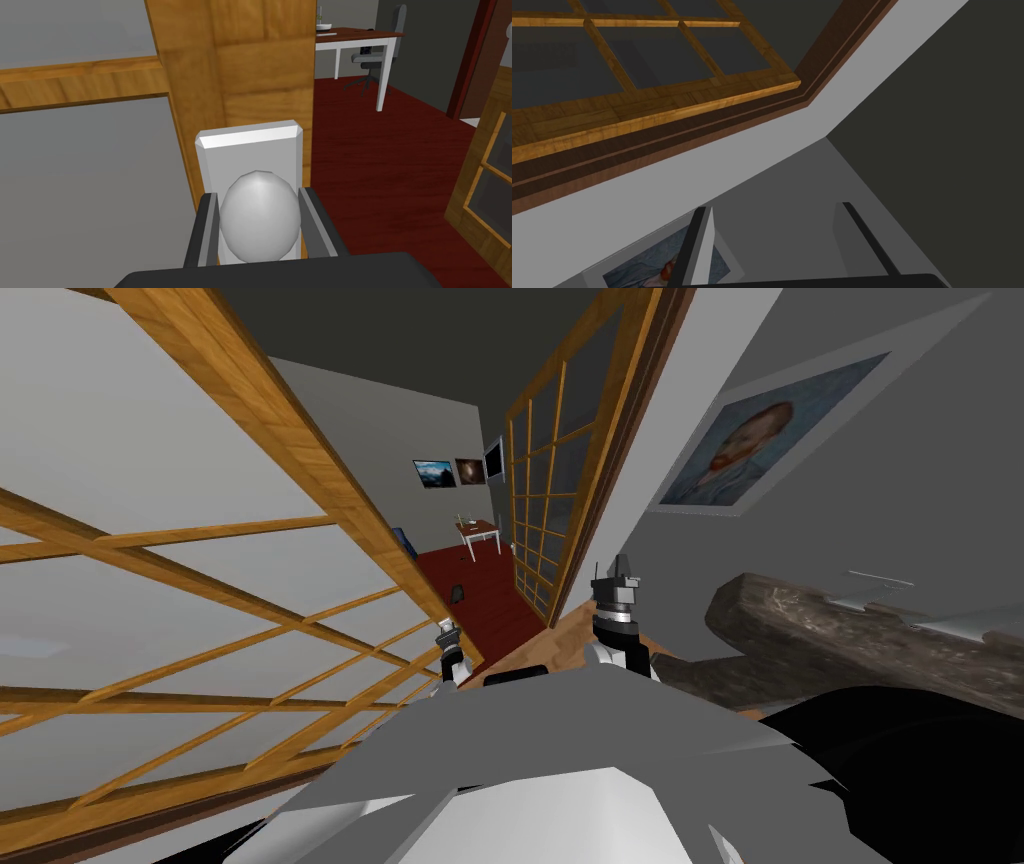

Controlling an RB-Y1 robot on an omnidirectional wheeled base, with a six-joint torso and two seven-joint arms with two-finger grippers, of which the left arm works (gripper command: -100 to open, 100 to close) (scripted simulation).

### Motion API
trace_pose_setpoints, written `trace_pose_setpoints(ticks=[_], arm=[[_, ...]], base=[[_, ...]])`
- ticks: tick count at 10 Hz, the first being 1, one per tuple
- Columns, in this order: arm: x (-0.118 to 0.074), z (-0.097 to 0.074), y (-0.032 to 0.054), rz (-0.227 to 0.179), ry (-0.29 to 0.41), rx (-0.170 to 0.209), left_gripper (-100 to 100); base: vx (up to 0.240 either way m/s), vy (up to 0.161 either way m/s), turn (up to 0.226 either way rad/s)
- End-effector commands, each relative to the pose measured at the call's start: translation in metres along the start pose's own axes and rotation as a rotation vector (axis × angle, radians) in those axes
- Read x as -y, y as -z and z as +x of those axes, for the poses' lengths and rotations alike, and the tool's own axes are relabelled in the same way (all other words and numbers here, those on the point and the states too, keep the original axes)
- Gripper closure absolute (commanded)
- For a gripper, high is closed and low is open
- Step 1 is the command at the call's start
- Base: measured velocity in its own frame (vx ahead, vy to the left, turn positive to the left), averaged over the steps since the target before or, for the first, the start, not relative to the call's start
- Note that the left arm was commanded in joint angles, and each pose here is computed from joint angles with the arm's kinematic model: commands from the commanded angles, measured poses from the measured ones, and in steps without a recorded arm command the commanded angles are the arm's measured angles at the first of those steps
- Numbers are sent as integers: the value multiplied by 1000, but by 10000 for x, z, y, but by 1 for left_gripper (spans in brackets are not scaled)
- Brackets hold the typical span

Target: Push the door open

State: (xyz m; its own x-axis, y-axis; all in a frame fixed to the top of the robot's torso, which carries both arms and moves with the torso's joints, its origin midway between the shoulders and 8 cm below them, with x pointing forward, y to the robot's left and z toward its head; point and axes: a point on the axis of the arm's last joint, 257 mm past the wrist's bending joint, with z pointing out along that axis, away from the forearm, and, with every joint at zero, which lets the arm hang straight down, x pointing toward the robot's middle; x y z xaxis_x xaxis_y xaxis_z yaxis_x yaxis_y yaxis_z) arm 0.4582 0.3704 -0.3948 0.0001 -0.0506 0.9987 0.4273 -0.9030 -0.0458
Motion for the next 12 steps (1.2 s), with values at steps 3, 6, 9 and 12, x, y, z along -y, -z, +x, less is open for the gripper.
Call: trace_pose_setpoints(ticks=[3, 6, 9, 12], arm=[[304, 60, -16, 57, -18, -19, 100], [322, -72, 56, 56, -28, 14, 100], [378, 64, -2, 73, -21, -21, 100], [505, -75, 104, 98, -35, 13, 100]], base=[[150, 19, 29], [56, 19, 0], [4, -1, 5], [139, 27, 43]])
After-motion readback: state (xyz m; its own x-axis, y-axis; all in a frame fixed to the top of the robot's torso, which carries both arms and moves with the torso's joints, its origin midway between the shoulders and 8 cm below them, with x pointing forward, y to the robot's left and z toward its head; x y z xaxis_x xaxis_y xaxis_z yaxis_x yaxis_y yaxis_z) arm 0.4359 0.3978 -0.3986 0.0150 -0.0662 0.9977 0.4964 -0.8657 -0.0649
